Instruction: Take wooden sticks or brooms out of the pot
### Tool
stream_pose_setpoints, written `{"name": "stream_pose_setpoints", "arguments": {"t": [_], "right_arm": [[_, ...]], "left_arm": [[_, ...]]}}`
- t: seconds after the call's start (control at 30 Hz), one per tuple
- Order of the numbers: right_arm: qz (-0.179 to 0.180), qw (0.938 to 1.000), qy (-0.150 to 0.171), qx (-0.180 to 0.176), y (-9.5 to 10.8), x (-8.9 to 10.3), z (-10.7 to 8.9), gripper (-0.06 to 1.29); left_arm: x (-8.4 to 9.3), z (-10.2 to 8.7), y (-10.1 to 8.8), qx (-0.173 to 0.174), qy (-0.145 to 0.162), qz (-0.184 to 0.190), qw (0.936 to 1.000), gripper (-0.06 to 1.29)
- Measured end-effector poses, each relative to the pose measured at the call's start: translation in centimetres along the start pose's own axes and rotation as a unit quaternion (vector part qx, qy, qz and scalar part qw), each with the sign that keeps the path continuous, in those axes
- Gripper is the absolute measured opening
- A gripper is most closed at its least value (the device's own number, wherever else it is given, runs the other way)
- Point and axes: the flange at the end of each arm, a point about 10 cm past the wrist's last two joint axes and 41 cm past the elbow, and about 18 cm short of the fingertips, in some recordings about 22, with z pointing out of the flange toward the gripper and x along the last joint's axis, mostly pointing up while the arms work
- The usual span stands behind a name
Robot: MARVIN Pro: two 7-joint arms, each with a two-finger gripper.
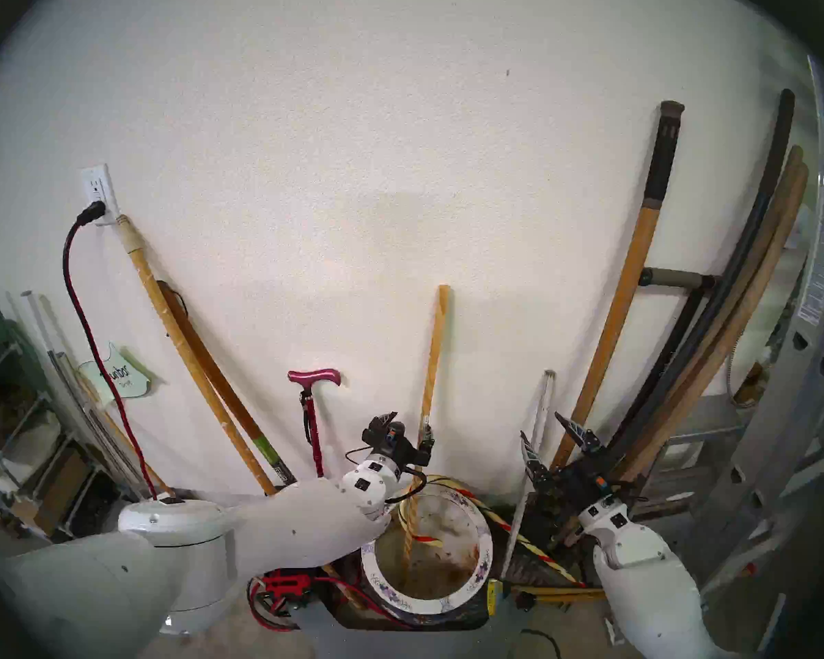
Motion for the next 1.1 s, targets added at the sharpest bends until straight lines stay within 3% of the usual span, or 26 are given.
{"name": "stream_pose_setpoints", "arguments": {"t": [0.73,0.77,0.93,1.1], "right_arm": [[0.0,1.0,0.0,0.0,0.0,0.0,0.0,1.2],[0.0,1.0,0.0,0.0,0.0,0.0,0.0,1.2],[0.0,1.0,0.0,0.0,0.0,0.0,0.0,1.2],[0.0,1.0,0.0,0.0,0.0,0.0,0.0,1.2]], "left_arm": [[-0.4,2.6,0.5,0.009,-0.018,-0.008,0.9998,1.24],[-0.4,2.6,0.6,0.008,-0.017,-0.009,0.9998,1.19],[-0.3,2.8,1.3,0.006,-0.015,-0.013,0.9998,0.09],[-0.3,2.7,1.1,0.015,-0.001,-0.009,0.9998,0.18]]}}
